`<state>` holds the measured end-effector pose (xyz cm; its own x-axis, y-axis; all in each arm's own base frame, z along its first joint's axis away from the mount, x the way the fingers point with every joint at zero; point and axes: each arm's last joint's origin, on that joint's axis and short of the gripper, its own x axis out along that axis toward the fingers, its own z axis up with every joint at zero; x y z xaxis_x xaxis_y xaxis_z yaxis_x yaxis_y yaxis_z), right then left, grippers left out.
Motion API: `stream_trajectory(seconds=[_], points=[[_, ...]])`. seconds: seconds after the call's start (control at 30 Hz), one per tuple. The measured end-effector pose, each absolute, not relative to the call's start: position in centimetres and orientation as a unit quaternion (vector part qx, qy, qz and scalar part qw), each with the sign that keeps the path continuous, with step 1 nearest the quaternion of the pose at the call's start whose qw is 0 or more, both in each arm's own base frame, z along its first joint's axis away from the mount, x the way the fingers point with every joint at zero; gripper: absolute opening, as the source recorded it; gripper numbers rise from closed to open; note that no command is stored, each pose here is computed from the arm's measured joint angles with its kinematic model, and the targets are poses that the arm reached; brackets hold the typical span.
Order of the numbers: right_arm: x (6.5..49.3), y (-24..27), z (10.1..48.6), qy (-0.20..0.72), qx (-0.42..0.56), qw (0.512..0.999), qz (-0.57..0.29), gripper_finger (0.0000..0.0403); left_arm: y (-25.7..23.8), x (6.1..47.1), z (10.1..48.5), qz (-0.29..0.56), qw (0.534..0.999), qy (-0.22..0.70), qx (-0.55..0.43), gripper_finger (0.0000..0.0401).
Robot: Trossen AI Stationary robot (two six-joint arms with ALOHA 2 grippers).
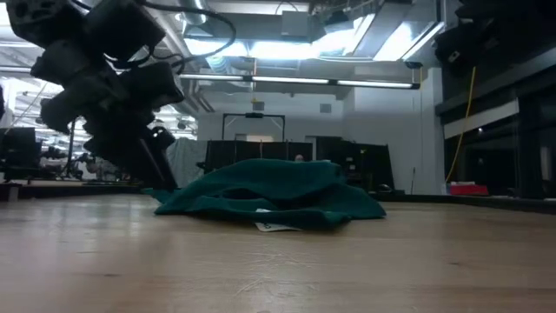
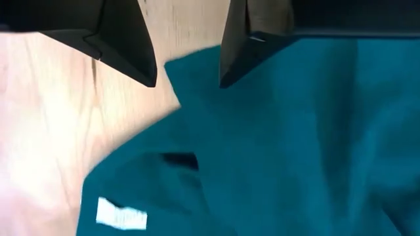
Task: Fold microfiber towels
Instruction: Prepare the green towel for folding
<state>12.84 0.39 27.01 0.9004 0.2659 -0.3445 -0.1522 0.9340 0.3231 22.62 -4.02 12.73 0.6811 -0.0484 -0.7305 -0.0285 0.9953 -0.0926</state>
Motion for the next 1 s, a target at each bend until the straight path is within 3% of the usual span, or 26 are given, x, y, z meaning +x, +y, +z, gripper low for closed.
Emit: stream_trajectory(seconds=[0.37, 0.5, 0.6, 0.73, 0.87, 1.0], points=[[12.8, 0.4, 27.0, 0.195, 0.154, 0.963, 0.107, 0.0180, -4.3, 23.9, 10.7, -0.007, 0.917, 0.393, -0.071, 0.0159], [12.8, 0.4, 27.0, 0.194, 0.155, 0.963, 0.107, 0.0176, -4.2, 24.0, 10.5, 0.032, 0.914, 0.391, -0.102, 0.0152], [12.8, 0.4, 27.0, 0.194, 0.155, 0.963, 0.107, 0.0176, -3.9, 23.9, 10.4, 0.072, 0.909, 0.393, -0.119, 0.0109], [12.8, 0.4, 27.1, 0.193, 0.157, 0.963, 0.107, 0.0178, -4.0, 24.0, 10.5, 0.073, 0.909, 0.388, -0.137, 0.0017], [12.8, 0.4, 27.1, 0.191, 0.160, 0.962, 0.109, 0.0174, -4.4, 24.1, 11.5, 0.036, 0.917, 0.362, -0.162, 0.0006], [12.9, 0.5, 27.4, 0.179, 0.163, 0.962, 0.122, 0.0169, -5.4, 25.7, 17.3, -0.073, 0.949, 0.236, -0.197, 0.0005]])
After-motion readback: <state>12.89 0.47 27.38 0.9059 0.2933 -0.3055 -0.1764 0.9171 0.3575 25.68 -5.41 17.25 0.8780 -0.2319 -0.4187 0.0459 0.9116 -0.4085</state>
